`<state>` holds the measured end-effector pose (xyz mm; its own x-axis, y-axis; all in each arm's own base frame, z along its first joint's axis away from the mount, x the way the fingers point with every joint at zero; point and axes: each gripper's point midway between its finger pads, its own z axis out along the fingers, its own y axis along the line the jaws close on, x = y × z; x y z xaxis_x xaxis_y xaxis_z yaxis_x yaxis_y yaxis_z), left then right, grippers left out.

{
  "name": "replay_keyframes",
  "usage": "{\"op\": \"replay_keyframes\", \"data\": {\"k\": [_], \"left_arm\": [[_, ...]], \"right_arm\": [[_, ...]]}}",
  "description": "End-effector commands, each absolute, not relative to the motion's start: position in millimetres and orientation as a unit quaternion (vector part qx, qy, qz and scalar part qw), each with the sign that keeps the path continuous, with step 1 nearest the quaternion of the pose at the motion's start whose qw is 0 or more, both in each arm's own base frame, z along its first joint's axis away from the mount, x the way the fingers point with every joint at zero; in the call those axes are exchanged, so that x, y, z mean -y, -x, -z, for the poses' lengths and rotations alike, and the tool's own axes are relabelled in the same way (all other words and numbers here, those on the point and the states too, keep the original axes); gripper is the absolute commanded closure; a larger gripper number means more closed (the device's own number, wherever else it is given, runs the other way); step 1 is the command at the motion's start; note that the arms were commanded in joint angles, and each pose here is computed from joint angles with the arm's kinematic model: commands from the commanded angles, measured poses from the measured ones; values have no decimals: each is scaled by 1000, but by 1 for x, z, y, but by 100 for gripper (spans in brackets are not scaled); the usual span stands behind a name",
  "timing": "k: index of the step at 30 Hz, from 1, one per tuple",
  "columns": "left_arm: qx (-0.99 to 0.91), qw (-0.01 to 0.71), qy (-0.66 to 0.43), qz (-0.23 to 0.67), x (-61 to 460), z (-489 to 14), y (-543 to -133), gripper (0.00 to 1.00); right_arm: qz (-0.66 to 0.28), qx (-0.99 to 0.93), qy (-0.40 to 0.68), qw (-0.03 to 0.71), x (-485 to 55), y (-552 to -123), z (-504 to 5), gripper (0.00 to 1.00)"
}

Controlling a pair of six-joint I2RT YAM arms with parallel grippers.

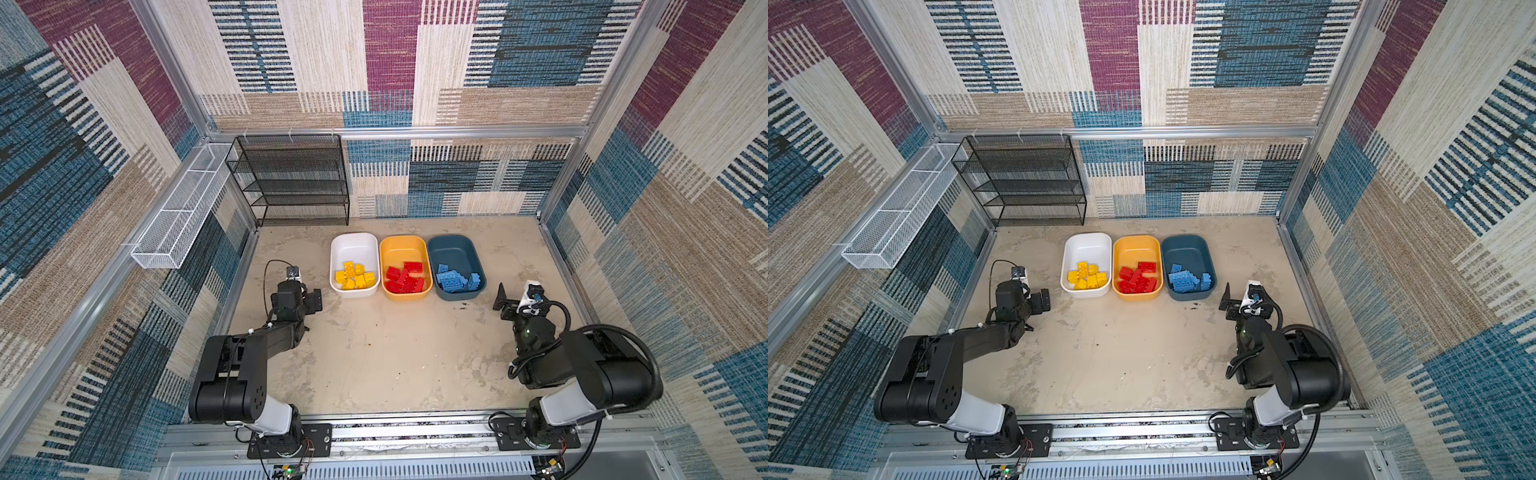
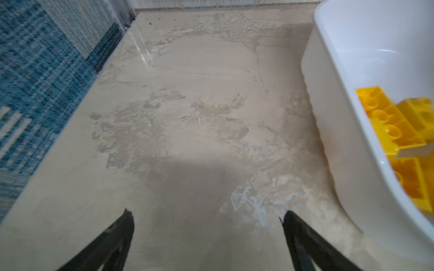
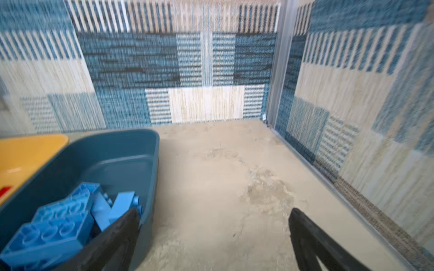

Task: Sort the legos into containers by color
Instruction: Reset both arms

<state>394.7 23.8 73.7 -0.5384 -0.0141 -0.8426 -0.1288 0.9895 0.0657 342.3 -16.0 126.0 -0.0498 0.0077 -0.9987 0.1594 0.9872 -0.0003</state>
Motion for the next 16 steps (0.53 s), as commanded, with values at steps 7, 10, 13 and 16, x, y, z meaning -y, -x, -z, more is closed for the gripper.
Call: {"op": "replay_keyframes", "data": {"k": [7,10,13,16], "left_arm": [[-824,561,50,-56,-26,-95,-400,1],[-824,561,49,-56,-26,-95,-400,1],[-823,563,49,-56,-27,-95,-400,1],[-822,565,49,-56,-26,-96,-400,1]], "right_arm": [[42,-691,-46,721,9,-360,-157,0],[42,-688,-45,723,9,-360,-158,0],[42,-691,-44,720,9,-362,-156,0],[42,-689,-46,722,9,-360,-157,0]]}}
